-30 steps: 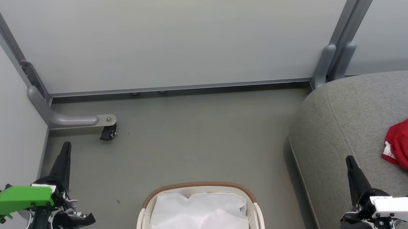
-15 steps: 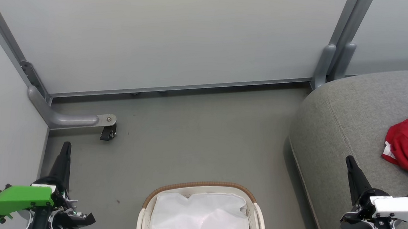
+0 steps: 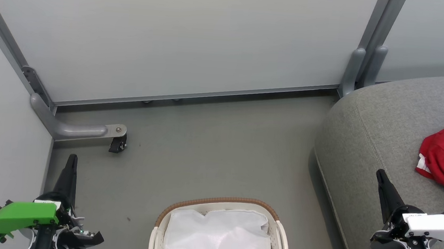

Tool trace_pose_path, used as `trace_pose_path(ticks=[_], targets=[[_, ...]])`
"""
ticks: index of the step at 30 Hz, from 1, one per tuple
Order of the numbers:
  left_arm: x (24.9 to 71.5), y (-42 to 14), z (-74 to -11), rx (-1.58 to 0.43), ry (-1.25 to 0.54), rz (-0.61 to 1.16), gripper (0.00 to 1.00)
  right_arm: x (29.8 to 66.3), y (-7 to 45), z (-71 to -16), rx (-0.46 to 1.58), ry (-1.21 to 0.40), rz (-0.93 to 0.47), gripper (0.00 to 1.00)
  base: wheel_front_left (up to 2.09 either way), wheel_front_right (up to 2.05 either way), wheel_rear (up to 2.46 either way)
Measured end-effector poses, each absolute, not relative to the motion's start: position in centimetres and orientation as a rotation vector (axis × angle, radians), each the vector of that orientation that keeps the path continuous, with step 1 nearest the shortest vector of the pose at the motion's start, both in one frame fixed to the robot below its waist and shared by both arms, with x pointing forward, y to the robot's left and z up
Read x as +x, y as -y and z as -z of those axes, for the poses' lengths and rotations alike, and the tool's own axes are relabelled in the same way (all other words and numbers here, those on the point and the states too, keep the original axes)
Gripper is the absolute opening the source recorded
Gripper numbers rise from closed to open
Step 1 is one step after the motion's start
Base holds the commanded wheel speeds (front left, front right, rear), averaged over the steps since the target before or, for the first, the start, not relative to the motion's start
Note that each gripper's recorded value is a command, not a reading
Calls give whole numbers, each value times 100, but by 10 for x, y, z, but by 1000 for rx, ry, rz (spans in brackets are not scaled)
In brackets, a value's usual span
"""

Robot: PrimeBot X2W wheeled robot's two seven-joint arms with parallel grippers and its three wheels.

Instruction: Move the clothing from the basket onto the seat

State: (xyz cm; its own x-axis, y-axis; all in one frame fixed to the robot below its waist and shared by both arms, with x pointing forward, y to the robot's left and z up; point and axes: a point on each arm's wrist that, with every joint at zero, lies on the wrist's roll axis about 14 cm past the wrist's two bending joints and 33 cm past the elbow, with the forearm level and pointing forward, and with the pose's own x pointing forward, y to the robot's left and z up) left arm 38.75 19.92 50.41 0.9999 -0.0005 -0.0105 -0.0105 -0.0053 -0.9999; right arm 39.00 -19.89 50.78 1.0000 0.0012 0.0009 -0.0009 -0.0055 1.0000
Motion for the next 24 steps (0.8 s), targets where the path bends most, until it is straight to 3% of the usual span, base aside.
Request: trace_pose_path(ticks=[24], targets=[[387, -199, -504, -1576, -8, -8, 0, 390, 199, -508, 1576, 0, -2, 0, 0, 0, 0]])
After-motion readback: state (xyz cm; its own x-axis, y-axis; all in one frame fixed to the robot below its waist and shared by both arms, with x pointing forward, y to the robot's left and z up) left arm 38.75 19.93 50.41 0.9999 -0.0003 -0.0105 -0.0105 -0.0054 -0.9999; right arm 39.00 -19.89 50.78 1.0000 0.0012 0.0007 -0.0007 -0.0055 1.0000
